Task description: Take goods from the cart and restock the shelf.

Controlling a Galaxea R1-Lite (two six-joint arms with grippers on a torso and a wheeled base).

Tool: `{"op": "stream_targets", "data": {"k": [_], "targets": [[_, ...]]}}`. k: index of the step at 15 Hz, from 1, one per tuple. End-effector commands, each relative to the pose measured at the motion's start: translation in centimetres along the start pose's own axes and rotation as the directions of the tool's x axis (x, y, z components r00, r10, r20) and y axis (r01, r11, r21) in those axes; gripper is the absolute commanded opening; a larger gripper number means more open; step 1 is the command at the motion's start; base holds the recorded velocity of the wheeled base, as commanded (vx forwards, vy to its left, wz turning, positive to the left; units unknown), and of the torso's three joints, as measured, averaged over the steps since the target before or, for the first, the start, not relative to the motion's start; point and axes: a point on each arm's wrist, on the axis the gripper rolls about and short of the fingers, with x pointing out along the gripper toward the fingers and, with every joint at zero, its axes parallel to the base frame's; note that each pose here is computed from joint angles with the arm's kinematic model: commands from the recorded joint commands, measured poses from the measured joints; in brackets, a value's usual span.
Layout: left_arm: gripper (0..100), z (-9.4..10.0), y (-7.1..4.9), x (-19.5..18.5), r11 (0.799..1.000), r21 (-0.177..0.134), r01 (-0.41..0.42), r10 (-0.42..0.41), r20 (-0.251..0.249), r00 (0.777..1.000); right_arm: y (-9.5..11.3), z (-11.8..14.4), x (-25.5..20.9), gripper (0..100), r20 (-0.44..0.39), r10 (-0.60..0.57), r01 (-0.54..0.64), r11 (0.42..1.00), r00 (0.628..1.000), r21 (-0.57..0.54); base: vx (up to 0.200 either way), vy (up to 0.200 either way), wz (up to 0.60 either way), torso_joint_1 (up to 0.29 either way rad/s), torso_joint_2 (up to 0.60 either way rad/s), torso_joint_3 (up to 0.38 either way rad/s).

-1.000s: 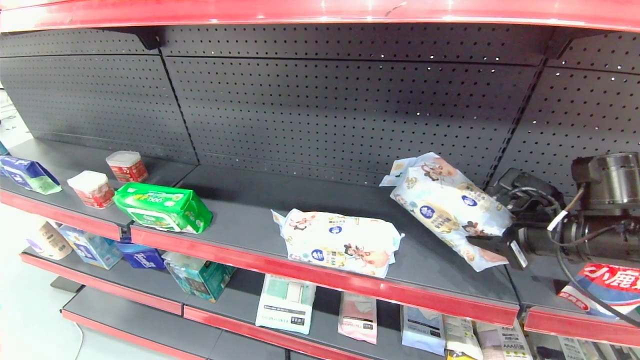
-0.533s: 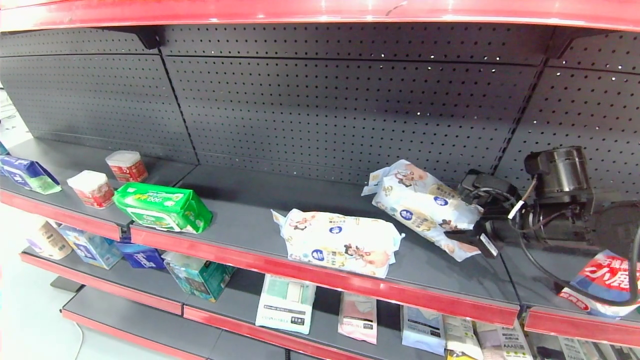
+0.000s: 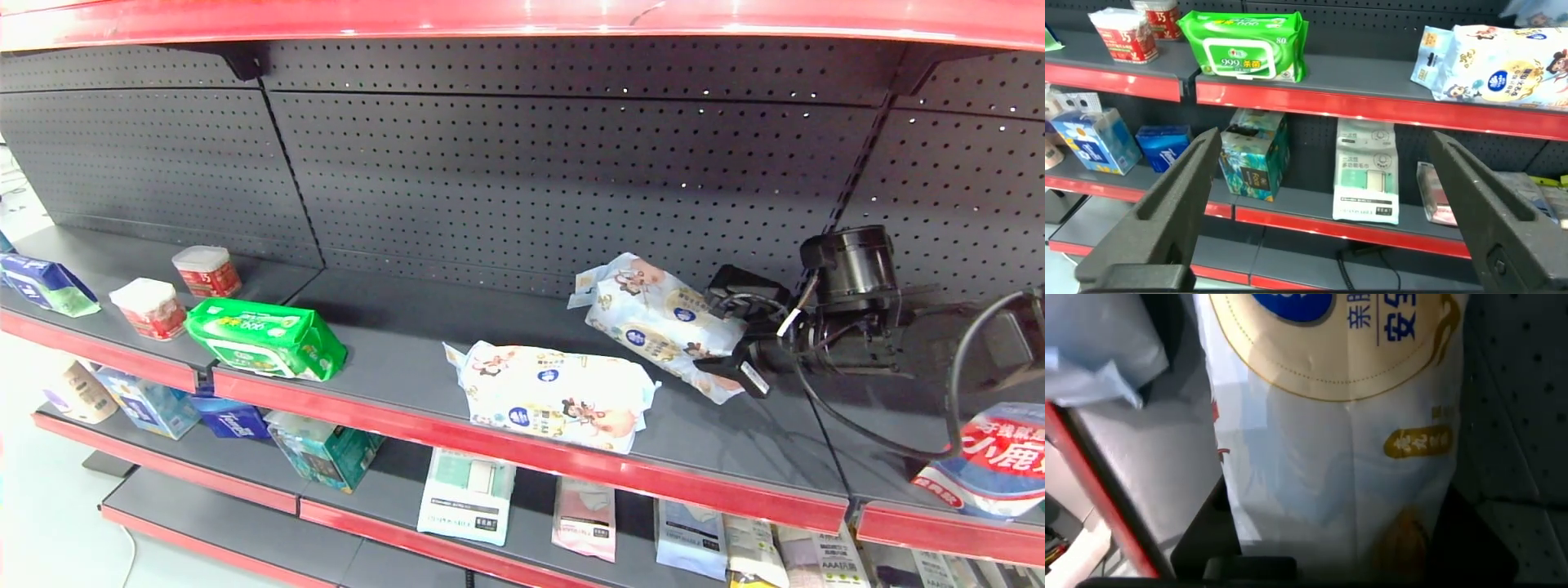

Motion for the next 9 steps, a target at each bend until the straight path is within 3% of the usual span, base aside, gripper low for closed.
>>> {"op": "stream_targets", "data": {"k": [1, 9], "targets": [[100, 0.0, 0.0, 0.0, 1.0, 0.0, 0.0, 0.0, 0.0, 1.0, -0.3, 0.6, 1.4, 0, 0.008, 0.001, -0.001, 1.0, 1.0, -0.015, 0.0, 0.0, 0.0, 0.0, 0.0, 0.0], [100, 0.0, 0.0, 0.0, 1.0, 0.0, 0.0, 0.0, 0.0, 1.0, -0.1, 2.2, 3.5, 0, 0.011, 0.031, -0.031, 0.998, 0.999, -0.045, 0.0, 0.0, 0.0, 0.0, 0.0, 0.0]]}}
